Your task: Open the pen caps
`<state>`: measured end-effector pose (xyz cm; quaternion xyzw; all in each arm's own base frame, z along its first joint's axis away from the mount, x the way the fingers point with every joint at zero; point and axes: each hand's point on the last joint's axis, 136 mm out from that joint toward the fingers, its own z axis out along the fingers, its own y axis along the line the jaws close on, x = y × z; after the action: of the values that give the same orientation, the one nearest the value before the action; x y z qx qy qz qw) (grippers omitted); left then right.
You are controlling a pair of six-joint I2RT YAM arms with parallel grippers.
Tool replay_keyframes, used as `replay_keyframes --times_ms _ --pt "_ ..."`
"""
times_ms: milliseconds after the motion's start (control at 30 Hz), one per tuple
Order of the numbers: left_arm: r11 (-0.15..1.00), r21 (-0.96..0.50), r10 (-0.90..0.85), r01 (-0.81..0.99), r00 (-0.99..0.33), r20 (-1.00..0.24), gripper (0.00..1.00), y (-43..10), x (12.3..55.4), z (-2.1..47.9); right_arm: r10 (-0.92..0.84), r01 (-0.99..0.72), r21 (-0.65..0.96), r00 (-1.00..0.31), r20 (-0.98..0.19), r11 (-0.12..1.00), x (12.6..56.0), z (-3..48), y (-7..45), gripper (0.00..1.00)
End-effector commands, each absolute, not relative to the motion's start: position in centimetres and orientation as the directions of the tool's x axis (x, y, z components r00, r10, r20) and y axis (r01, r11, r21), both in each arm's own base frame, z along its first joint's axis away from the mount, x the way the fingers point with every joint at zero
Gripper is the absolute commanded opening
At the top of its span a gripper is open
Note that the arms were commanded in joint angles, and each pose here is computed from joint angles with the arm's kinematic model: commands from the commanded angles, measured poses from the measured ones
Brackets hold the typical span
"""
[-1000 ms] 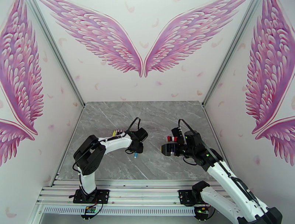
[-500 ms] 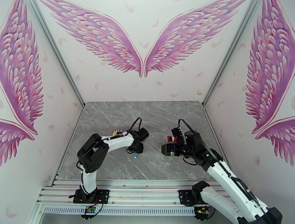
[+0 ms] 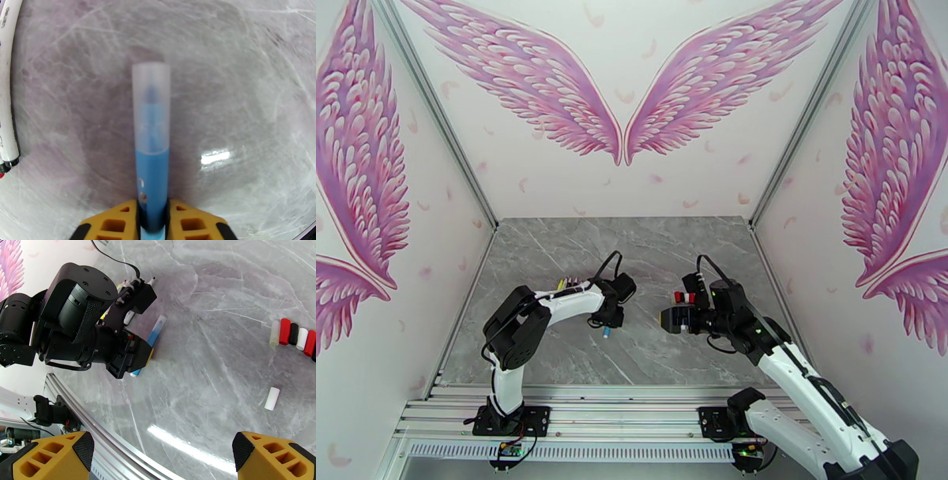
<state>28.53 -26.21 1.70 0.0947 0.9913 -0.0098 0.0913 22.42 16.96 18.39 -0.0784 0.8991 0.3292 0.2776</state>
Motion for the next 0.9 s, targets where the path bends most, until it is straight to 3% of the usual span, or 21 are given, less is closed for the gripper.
replay_keyframes --times_ms 0,167,400,867 --pt "0.968 -0.076 0.206 0.238 -0.932 -0.299 0.19 -27.8 30.2 5.7 0.089 -0.307 0.600 -0.838 -0.538 0.739 22.7 18.9 17.8 0.99" --pt "0.926 -0.193 0.231 0.325 -0.890 -0.393 0.16 -29.4 30.0 8.2 0.179 -0.235 0.639 -0.839 -0.513 0.732 23.7 19.4 17.7 0.97" --pt "0.846 -0.298 0.246 0.441 -0.821 -0.515 0.15 -31.2 29.3 11.6 0.287 -0.160 0.705 -0.835 -0.470 0.691 25.0 20.6 18.1 0.84" --pt "0.663 -0.420 0.220 0.619 -0.698 -0.682 0.15 -33.2 27.0 14.9 0.301 -0.173 0.726 -0.828 -0.473 0.665 27.4 21.8 20.2 0.67"
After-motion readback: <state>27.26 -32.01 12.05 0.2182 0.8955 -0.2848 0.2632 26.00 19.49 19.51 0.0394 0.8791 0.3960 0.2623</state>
